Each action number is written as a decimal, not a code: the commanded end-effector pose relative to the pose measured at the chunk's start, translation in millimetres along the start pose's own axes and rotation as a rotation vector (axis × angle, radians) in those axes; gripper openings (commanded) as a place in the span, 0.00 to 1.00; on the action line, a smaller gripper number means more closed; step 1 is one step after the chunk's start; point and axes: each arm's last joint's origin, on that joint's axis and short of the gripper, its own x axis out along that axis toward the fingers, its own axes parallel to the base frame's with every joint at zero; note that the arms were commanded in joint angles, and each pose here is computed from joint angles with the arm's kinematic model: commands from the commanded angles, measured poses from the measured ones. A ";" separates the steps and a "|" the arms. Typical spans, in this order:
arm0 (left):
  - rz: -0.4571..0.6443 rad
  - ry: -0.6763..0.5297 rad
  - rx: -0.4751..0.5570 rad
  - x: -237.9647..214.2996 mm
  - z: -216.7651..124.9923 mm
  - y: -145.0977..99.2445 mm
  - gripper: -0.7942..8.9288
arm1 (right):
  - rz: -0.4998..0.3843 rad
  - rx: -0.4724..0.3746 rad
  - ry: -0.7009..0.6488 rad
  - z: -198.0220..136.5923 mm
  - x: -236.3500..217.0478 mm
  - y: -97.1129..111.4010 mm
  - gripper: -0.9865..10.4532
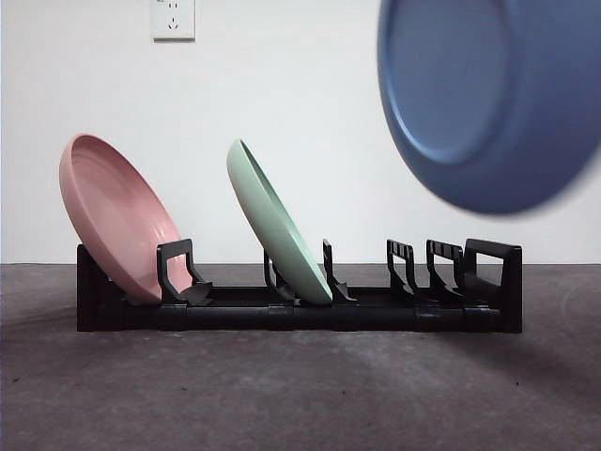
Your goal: Place the plate
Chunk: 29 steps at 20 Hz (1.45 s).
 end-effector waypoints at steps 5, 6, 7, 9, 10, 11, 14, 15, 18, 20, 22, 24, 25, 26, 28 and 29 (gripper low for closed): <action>-0.013 -0.021 0.019 -3.8 3.5 -2.8 0.46 | -0.105 -0.338 0.108 -18.9 21.0 37.6 0.09; -0.013 -0.021 0.019 -3.8 3.5 -2.8 0.46 | -0.126 -0.361 0.142 -19.8 29.0 41.2 0.09; -0.013 -0.021 0.019 -3.8 3.5 -2.8 0.46 | -0.148 -0.389 0.181 -20.8 39.5 45.3 0.09; -0.013 -0.021 0.019 -3.8 3.5 -2.8 0.46 | -0.227 -0.449 0.270 -24.3 66.0 54.0 0.09; -0.013 -0.021 0.023 -3.8 3.5 -2.8 0.46 | -0.256 -0.478 0.310 -26.7 78.5 57.5 0.09; -0.013 -0.022 0.028 -3.8 3.6 -2.8 0.46 | -0.280 -0.504 0.351 -29.3 91.9 60.8 0.09; -0.012 -0.021 0.044 -3.8 3.5 -2.8 0.46 | -0.319 -0.578 0.463 -40.3 139.0 70.0 0.09; -0.012 -0.021 0.044 -3.8 3.5 -2.8 0.46 | -0.323 -0.592 0.489 -43.7 151.9 71.3 0.09; -0.013 -0.021 0.044 -3.8 3.5 -2.8 0.46 | -0.383 -0.645 0.553 -52.7 189.7 67.8 0.09; -0.013 -0.021 0.045 -3.8 3.5 -2.8 0.46 | -0.452 -0.677 0.593 -58.3 209.5 60.8 0.09; -0.013 -0.021 0.045 -3.8 3.5 -2.8 0.46 | -0.489 -0.706 0.607 -61.1 223.0 55.4 0.09; -0.013 -0.021 0.048 -3.8 3.5 -2.8 0.46 | -0.485 -0.716 0.596 -61.4 234.6 52.0 0.09; -0.013 -0.021 0.048 -3.8 3.5 -2.8 0.46 | -0.484 -0.719 0.585 -60.9 238.8 50.5 0.09; -0.013 -0.021 0.048 -3.8 3.5 -2.8 0.46 | -0.487 -0.725 0.573 -59.8 243.7 48.1 0.09; -0.012 -0.021 0.048 -3.8 3.5 -2.8 0.46 | -0.491 -0.727 0.561 -58.2 250.2 43.6 0.09; -0.012 -0.021 0.048 -3.8 3.5 -2.8 0.46 | -0.496 -0.720 0.566 -58.1 252.7 40.5 0.09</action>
